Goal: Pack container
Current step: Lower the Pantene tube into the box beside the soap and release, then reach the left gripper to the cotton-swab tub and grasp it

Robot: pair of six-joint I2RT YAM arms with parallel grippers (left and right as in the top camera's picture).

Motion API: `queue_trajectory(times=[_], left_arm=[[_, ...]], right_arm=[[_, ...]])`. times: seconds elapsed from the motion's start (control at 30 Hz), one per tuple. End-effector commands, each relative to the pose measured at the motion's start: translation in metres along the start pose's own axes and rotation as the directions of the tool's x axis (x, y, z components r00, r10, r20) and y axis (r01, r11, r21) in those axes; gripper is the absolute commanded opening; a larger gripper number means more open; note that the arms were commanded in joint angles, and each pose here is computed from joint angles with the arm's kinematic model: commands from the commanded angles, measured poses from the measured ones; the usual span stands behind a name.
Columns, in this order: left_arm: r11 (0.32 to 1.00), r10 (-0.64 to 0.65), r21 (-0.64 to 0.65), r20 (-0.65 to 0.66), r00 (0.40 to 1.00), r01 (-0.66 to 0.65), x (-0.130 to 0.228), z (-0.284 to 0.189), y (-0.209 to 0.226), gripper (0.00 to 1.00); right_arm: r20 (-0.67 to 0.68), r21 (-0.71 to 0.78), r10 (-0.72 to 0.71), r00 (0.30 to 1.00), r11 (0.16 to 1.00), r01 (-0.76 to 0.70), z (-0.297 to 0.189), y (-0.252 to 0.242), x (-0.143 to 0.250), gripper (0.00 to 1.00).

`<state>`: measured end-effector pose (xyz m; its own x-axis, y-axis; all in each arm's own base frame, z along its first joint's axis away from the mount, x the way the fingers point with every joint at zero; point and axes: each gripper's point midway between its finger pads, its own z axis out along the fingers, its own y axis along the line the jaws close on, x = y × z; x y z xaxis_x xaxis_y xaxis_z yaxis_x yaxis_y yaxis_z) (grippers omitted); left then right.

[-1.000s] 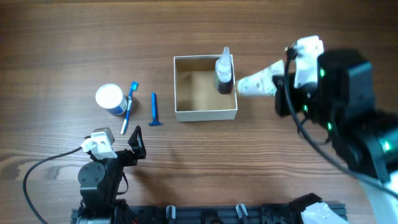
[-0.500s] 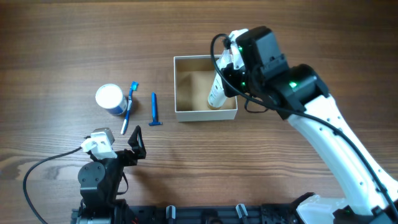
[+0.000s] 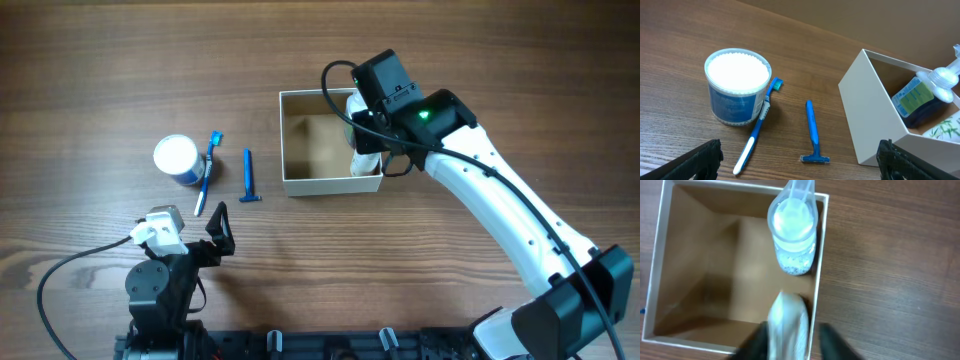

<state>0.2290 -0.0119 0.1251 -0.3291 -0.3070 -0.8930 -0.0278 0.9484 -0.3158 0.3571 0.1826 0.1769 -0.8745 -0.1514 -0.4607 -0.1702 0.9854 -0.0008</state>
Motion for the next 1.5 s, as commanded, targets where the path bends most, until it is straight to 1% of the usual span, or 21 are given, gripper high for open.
queue_trajectory(times=[0.0,0.03,0.1,0.2,0.23,0.3,0.33,0.37,0.47,0.53,0.87,1.0,1.03,1.1,1.13,1.23,1.27,1.33,1.37,1.4,1.47], left_arm=[[1.0,0.012,0.008,0.006,1.0,-0.012,-0.001,0.0,-0.001,1.0],[1.0,0.012,0.008,0.006,1.0,-0.012,-0.001,0.0,-0.001,1.0],[1.0,0.012,0.008,0.006,1.0,-0.012,-0.001,0.0,-0.001,1.0],[1.0,0.012,0.008,0.006,1.0,-0.012,-0.001,0.0,-0.001,1.0],[1.0,0.012,0.008,0.006,1.0,-0.012,-0.001,0.0,-0.001,1.0],[1.0,0.012,0.008,0.006,1.0,-0.012,-0.001,0.0,-0.001,1.0],[1.0,0.012,0.008,0.006,1.0,-0.012,-0.001,0.0,-0.001,1.0],[1.0,0.012,0.008,0.006,1.0,-0.012,-0.001,0.0,-0.001,1.0],[1.0,0.012,0.008,0.006,1.0,-0.012,-0.001,0.0,-0.001,1.0],[1.0,0.012,0.008,0.006,1.0,-0.012,-0.001,0.0,-0.001,1.0],[1.0,0.003,0.021,0.004,1.0,-0.003,0.0,0.0,-0.003,1.0],[0.988,-0.146,0.041,0.012,0.989,0.146,-0.006,-0.001,-0.007,1.0],[0.986,-0.16,0.037,0.012,0.987,0.16,-0.008,-0.001,-0.007,1.0],[0.986,-0.164,0.007,0.011,0.986,0.164,-0.02,-0.007,-0.007,0.99],[0.986,-0.166,-0.03,0.008,0.986,0.166,-0.03,-0.012,-0.005,0.99],[0.972,-0.164,-0.173,0.0,0.987,0.161,-0.065,-0.024,0.005,0.99],[0.963,-0.146,-0.231,-0.02,0.989,0.137,-0.083,-0.027,0.008,1.0],[0.961,-0.088,-0.271,-0.087,0.992,0.061,-0.11,-0.024,0.004,1.0],[0.956,-0.076,-0.292,-0.149,0.986,0.03,-0.127,-0.018,0.0,1.0],[0.953,-0.083,-0.303,-0.183,0.98,0.024,-0.134,-0.012,-0.002,1.0],[0.948,-0.106,-0.318,-0.295,0.949,0.007,-0.143,0.006,-0.007,1.0]], right_arm=[[0.06,0.011,0.044,0.997,0.999,-0.045,-0.015,-0.004,-0.011,0.59],[0.111,-0.008,0.059,0.992,0.998,-0.058,-0.034,-0.007,-0.02,0.69],[0.22,-0.044,0.131,0.967,0.991,-0.124,-0.076,-0.022,-0.037,0.81],[0.346,-0.067,0.237,0.908,0.971,-0.228,-0.13,-0.063,-0.044,0.92],[0.383,-0.068,0.3,0.874,0.952,-0.297,-0.15,-0.086,-0.041,0.96],[0.432,-0.064,0.411,0.803,0.902,-0.427,-0.177,-0.126,-0.03,0.99],[0.452,-0.068,0.468,0.76,0.867,-0.494,-0.188,-0.146,-0.023,0.99],[0.463,-0.075,0.499,0.733,0.845,-0.529,-0.197,-0.16,-0.016,1.0],[0.475,-0.077,0.547,0.69,0.806,-0.586,-0.209,-0.182,-0.003,1.0],[0.466,-0.06,0.554,0.689,0.797,-0.601,-0.208,-0.187,0.003,1.0],[0.327,0.026,0.571,0.753,0.791,-0.611,-0.17,-0.187,0.017,1.0],[0.28,0.052,0.578,0.766,0.788,-0.613,-0.151,-0.189,0.014,1.0],[0.269,0.059,0.579,0.769,0.788,-0.613,-0.146,-0.19,0.013,1.0],[0.239,0.076,0.582,0.777,0.786,-0.613,-0.134,-0.191,0.012,1.0],[0.225,0.084,0.584,0.78,0.786,-0.613,-0.128,-0.191,0.012,1.0],[0.185,0.106,0.588,0.787,0.784,-0.611,-0.111,-0.193,0.011,1.0],[0.167,0.116,0.59,0.79,0.784,-0.61,-0.103,-0.193,0.011,1.0],[0.141,0.132,0.593,0.793,0.783,-0.608,-0.092,-0.194,0.011,1.0],[0.125,0.14,0.594,0.794,0.782,-0.607,-0.085,-0.195,0.011,1.0],[0.114,0.146,0.595,0.796,0.782,-0.606,-0.081,-0.195,0.011,1.0],[0.086,0.162,0.597,0.797,0.781,-0.603,-0.069,-0.196,0.012,1.0]])
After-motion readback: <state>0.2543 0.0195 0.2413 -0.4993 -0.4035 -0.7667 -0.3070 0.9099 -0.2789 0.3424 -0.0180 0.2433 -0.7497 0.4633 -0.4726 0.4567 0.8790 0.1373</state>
